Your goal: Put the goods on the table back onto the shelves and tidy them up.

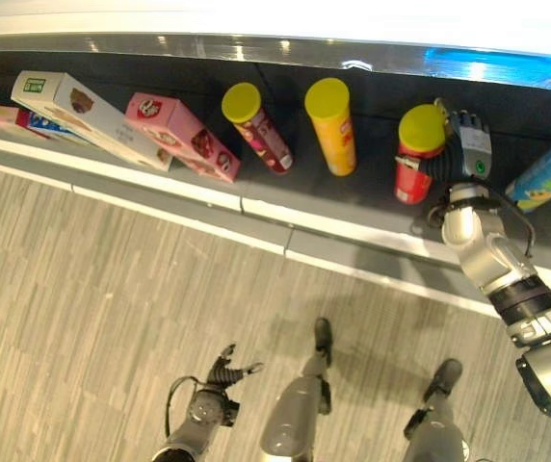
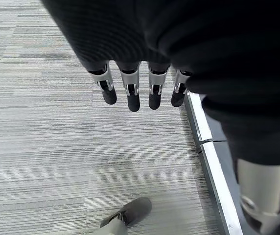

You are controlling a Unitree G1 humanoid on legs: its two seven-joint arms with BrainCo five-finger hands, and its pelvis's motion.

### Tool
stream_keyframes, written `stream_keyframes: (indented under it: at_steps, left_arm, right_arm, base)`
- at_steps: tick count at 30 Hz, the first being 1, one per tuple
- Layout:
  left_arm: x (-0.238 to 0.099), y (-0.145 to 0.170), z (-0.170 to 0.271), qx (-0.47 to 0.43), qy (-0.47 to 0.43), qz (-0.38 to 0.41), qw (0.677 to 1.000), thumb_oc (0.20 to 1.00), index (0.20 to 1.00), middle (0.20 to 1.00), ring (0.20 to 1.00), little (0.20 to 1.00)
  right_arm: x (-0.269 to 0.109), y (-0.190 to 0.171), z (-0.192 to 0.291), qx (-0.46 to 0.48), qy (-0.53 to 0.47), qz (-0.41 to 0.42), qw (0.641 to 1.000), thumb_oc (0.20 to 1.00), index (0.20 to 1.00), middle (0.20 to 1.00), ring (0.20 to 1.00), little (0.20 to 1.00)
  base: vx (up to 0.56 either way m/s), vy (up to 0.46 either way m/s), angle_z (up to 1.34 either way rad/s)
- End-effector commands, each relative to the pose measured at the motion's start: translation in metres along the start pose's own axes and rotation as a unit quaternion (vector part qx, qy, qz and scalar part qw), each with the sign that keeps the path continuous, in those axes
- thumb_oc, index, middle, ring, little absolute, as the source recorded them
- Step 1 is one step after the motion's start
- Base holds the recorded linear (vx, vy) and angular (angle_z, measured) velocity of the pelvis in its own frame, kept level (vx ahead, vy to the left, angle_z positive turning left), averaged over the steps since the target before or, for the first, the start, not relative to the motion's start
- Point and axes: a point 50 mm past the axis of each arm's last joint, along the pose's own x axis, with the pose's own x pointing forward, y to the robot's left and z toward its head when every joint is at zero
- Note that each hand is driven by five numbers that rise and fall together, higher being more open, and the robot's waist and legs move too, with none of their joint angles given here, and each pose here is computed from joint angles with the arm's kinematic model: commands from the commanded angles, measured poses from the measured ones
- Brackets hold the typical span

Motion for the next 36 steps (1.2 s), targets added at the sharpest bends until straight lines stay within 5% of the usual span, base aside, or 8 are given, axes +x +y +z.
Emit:
stream_keyframes:
  at_steps: [1, 32, 33, 35, 36]
  left_arm:
    - [0.005, 0.007, 0.007, 0.027, -0.013, 0.009, 1.000, 1.000, 1.000, 1.000, 1.000, 1.000]
    - [0.007, 0.012, 0.013, 0.034, -0.026, 0.013, 0.999, 1.000, 1.000, 1.000, 1.000, 1.000]
    - [0.007, 0.012, 0.013, 0.034, -0.027, 0.013, 0.999, 1.000, 1.000, 1.000, 1.000, 1.000]
    - [0.007, 0.012, 0.014, 0.037, -0.028, 0.013, 0.999, 1.000, 1.000, 1.000, 1.000, 1.000]
    - [0.007, 0.012, 0.014, 0.037, -0.028, 0.013, 0.999, 1.000, 1.000, 1.000, 1.000, 1.000]
  right_arm:
    - [0.024, -0.019, 0.022, -0.015, -0.061, -0.044, 0.997, 0.200, 0.200, 0.200, 0.200, 0.200]
    - [0.027, -0.019, 0.011, -0.055, -0.053, -0.032, 0.997, 0.200, 0.200, 0.200, 0.200, 0.200]
    - [0.027, -0.018, 0.011, -0.057, -0.056, -0.031, 0.996, 0.225, 0.225, 0.225, 0.225, 0.225]
    - [0.026, -0.017, 0.011, -0.061, -0.057, -0.027, 0.996, 1.000, 1.000, 1.000, 1.000, 1.000]
    - [0.026, -0.017, 0.011, -0.061, -0.057, -0.027, 0.996, 1.000, 1.000, 1.000, 1.000, 1.000]
  base:
    - [0.00, 0.000, 0.00]
    - [0.00, 0.000, 0.00]
    - [0.00, 0.000, 0.00]
    - [0.00, 0.000, 0.00]
    - [0.00, 0.000, 0.00]
